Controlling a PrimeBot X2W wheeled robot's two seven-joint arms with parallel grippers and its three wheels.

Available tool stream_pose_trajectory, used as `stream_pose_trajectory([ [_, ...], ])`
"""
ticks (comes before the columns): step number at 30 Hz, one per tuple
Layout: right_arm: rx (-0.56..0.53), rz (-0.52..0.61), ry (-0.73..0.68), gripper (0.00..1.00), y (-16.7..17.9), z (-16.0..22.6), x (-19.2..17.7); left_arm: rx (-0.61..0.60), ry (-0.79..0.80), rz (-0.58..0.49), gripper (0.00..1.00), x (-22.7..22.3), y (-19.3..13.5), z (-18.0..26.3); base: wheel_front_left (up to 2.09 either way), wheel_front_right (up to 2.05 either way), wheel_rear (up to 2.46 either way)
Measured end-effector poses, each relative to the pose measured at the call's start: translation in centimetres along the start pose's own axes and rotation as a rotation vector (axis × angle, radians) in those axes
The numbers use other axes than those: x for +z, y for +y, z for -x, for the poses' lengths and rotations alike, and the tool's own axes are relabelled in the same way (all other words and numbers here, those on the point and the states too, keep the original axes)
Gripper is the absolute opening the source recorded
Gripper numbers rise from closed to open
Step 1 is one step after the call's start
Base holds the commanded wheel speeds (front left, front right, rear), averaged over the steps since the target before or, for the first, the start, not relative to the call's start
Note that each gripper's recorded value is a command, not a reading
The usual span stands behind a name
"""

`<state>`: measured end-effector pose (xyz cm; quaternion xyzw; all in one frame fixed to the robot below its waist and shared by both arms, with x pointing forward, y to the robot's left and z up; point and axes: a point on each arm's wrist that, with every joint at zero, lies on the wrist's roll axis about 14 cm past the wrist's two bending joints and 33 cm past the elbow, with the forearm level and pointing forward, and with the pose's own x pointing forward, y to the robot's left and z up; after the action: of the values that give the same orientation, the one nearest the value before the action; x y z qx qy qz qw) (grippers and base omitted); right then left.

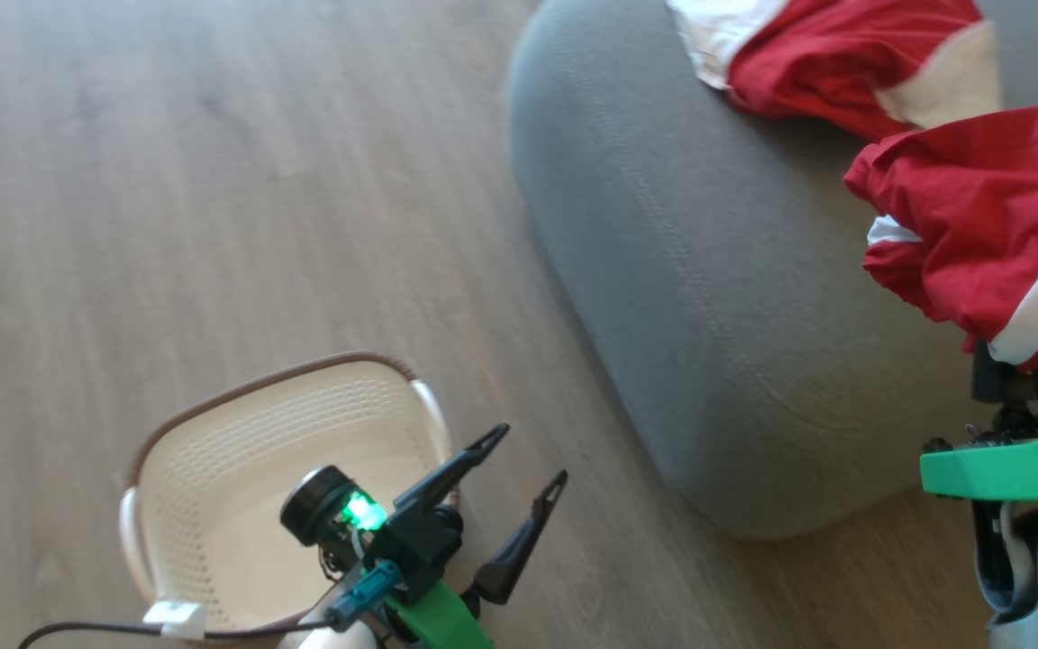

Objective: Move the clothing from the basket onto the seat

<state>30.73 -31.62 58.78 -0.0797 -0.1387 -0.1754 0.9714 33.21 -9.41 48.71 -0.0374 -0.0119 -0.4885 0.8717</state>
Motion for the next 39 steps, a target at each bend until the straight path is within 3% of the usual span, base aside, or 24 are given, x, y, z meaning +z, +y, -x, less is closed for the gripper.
stream_pose_trajectory([
  [14,-0.227,0.099,0.003,0.00,-7.6,4.2,2.0,-0.279,-0.025,0.028,1.00,0.0,-6.7,-3.4,0.00,0.00,0.00],
  [26,-0.263,0.096,-0.001,0.00,-8.5,5.5,2.3,-0.312,-0.025,0.017,1.00,0.3,-7.8,-3.3,0.00,0.00,0.00],
  [39,-0.237,0.086,0.009,0.00,-7.5,3.3,1.6,-0.278,-0.010,0.033,1.00,-1.0,-5.6,-3.5,0.00,0.00,0.00],
])
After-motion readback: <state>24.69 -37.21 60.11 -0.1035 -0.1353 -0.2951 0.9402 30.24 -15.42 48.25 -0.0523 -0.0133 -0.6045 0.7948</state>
